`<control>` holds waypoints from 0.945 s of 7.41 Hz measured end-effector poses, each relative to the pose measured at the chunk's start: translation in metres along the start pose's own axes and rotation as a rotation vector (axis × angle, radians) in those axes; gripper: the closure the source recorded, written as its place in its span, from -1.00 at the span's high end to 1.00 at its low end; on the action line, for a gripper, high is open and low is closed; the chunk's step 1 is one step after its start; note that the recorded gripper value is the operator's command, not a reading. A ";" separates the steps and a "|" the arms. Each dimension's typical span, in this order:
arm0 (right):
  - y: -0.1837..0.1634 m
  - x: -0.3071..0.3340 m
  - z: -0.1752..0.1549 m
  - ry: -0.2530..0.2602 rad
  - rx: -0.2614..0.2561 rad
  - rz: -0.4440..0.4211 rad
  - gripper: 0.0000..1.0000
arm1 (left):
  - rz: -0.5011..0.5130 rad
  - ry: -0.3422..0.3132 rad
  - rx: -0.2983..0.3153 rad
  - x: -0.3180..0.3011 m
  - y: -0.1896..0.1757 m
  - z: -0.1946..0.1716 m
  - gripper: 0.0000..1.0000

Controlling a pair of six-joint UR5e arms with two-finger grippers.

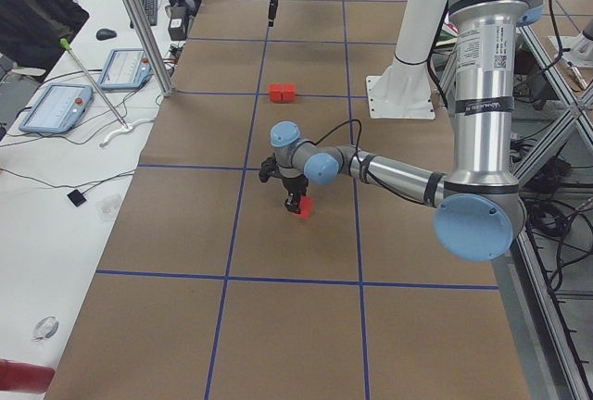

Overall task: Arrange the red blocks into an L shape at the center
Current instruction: 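Carry the red cube with the left gripper toward the two-cube column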

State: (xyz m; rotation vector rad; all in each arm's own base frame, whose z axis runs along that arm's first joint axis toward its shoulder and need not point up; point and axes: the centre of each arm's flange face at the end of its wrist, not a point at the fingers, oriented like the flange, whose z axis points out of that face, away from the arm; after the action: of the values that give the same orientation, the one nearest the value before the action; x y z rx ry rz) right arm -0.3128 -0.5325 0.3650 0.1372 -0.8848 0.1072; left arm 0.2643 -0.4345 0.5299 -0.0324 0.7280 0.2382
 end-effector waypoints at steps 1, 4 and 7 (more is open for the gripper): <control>0.000 0.000 0.001 0.003 0.002 0.000 0.99 | -0.158 0.021 0.015 0.036 -0.020 -0.025 -1.00; -0.001 0.002 0.002 0.009 0.005 0.001 0.99 | -0.664 0.101 0.024 0.159 -0.061 -0.086 -1.00; -0.002 0.003 0.003 0.012 0.006 0.002 0.99 | -0.957 0.118 0.044 0.278 -0.102 -0.109 -1.00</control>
State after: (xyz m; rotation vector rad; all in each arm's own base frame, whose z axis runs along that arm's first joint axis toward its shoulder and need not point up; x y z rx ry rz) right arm -0.3133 -0.5345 0.3689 0.1414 -0.8731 0.1125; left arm 0.4167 -0.4892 0.2587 -0.3455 0.7623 -0.6984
